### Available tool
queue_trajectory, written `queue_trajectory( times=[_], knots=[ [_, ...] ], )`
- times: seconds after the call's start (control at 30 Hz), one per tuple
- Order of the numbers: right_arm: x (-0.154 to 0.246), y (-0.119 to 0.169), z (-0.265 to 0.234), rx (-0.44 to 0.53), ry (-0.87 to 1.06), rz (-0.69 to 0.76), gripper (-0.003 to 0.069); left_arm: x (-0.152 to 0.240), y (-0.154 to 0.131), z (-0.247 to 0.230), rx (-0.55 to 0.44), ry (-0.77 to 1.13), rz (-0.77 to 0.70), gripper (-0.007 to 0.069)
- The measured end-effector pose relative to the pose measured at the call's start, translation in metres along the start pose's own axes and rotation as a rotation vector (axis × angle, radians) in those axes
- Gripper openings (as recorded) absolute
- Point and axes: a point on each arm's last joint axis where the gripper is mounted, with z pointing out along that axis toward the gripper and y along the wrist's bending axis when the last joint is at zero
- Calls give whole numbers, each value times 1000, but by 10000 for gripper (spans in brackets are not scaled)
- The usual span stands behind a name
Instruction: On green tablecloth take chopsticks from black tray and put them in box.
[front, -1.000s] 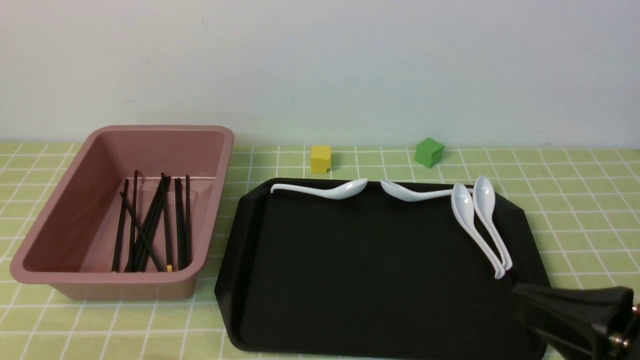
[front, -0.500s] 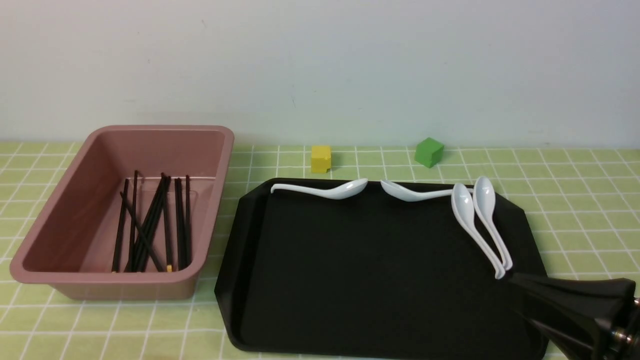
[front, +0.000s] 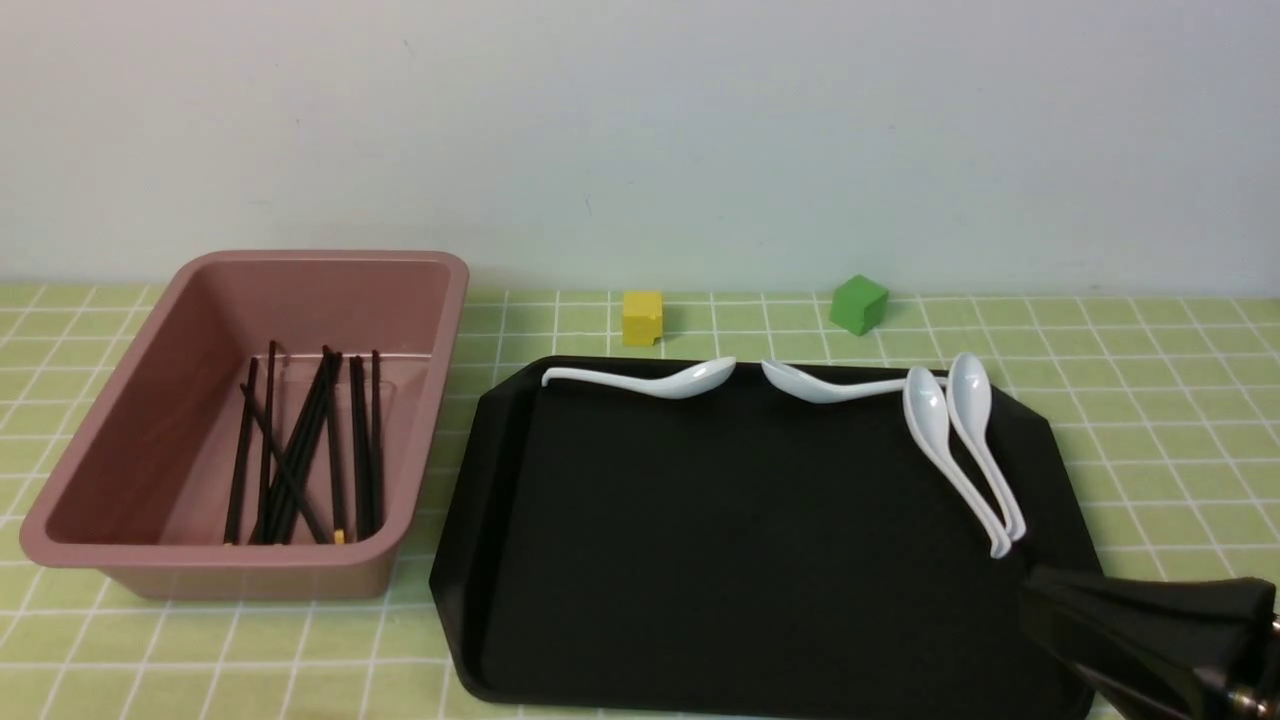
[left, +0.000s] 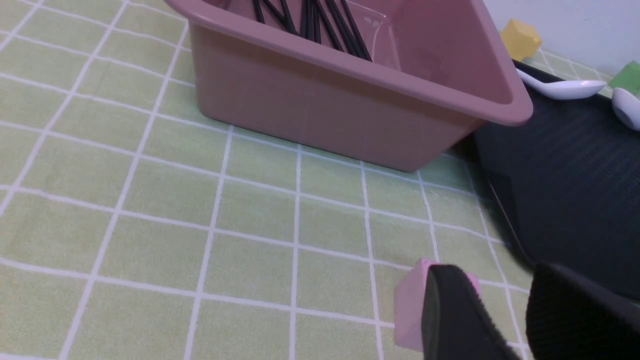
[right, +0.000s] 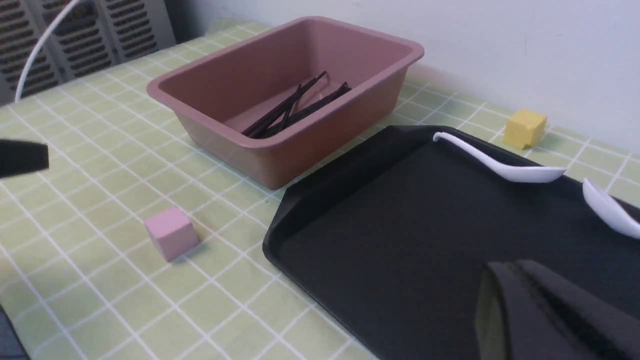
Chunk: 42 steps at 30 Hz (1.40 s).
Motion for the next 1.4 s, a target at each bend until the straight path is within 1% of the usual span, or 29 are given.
queue_trajectory(
  times=[0.1, 0.23, 0.37, 0.43, 0.47, 0.53, 0.57, 0.67, 0.77, 0.8, 0.83, 0.9, 0.93, 1.0, 1.13, 1.4],
  knots=[
    [7, -3, -8, 17, -1, -56, 25, 0, 0, 0, 0, 0, 0, 238],
    [18, -14, -18, 104, -15, -52, 27, 0, 0, 0, 0, 0, 0, 238],
    [39, -29, -29, 254, -68, -1, 34, 0, 0, 0, 0, 0, 1, 238],
    [47, -32, -33, 291, -91, 7, 35, 0, 0, 0, 0, 0, 1, 238],
    [57, -35, -40, 352, -126, 15, 36, 0, 0, 0, 0, 0, 1, 238],
    [67, -37, -44, 391, -141, 22, 38, 0, 0, 0, 0, 0, 1, 238],
    [77, -38, -50, 448, -168, 29, 41, 0, 0, 0, 0, 0, 1, 238],
    [95, -42, -55, 534, -193, 67, 44, 0, 0, 0, 0, 0, 1, 238],
    [103, -44, -59, 601, -219, 128, 47, 0, 0, 0, 0, 0, 1, 239],
    [104, -44, -60, 608, -223, 139, 48, 0, 0, 0, 0, 0, 1, 239],
    [106, -44, -62, 647, -217, 148, 52, 0, 0, 0, 0, 0, 1, 239],
    [110, -46, -63, 684, -175, 142, 55, 0, 0, 0, 0, 0, 1, 239],
    [110, -46, -63, 686, -175, 143, 55, 0, 0, 0, 0, 0, 1, 239],
    [116, -47, -64, 714, -103, 142, 58, 0, 0, 0, 0, 0, 1, 239],
    [124, -47, -64, 723, -15, 172, 64, 0, 0, 0, 0, 0, 0, 239],
    [125, -46, -64, 723, 0, 186, 72, 0, 0, 0, 0, 0, 0, 239]
  ],
)
